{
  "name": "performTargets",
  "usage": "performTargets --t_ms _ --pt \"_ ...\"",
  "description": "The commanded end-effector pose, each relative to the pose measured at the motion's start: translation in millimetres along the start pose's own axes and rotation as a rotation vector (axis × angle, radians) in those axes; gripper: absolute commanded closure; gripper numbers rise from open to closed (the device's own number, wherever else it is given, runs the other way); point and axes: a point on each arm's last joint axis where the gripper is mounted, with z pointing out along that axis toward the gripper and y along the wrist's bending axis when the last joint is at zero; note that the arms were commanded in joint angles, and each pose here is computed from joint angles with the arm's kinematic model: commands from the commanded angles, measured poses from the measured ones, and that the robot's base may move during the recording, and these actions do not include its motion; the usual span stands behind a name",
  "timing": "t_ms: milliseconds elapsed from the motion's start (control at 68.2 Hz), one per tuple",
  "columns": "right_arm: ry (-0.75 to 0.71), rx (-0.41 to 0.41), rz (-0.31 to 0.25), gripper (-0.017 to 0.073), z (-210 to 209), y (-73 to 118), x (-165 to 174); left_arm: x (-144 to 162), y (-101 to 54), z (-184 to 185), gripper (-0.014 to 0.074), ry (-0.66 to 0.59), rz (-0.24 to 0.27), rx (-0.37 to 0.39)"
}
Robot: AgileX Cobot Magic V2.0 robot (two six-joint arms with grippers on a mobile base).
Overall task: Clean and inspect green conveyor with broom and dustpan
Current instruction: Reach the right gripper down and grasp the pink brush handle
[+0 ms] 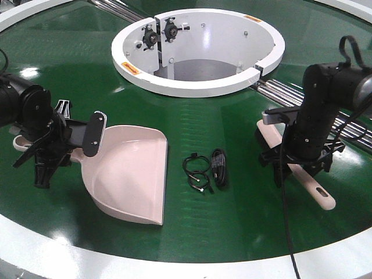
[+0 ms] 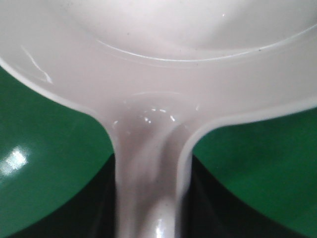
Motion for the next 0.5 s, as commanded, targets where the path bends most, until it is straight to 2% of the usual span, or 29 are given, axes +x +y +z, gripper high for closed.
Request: performTargets --t_ms 0,191,279,381,484 --pt "-0.036 0.021 -0.003 0.0083 -18 -2.5 1 -1 10.3 -21 0.06 -0.025 -0.015 -0.102" --pt "-0.003 0.049 -0.011 0.0083 -4 -5.3 -4 -1 10.3 -21 0.06 -0.025 -0.015 -0.102" --pt "-0.008 0.059 0.005 0.0095 -2 -6.3 -5 -1 10.3 -21 0.06 -0.025 -0.015 -0.102" --pt "-0.022 0.068 0.009 0.015 -2 -7.4 -6 -1 10.3 -21 0.06 -0.025 -0.015 -0.102" --pt "-0.023 0.077 0.003 0.0257 -2 -8.2 -6 -1 10.3 -21 0.06 -0.025 -0.015 -0.102"
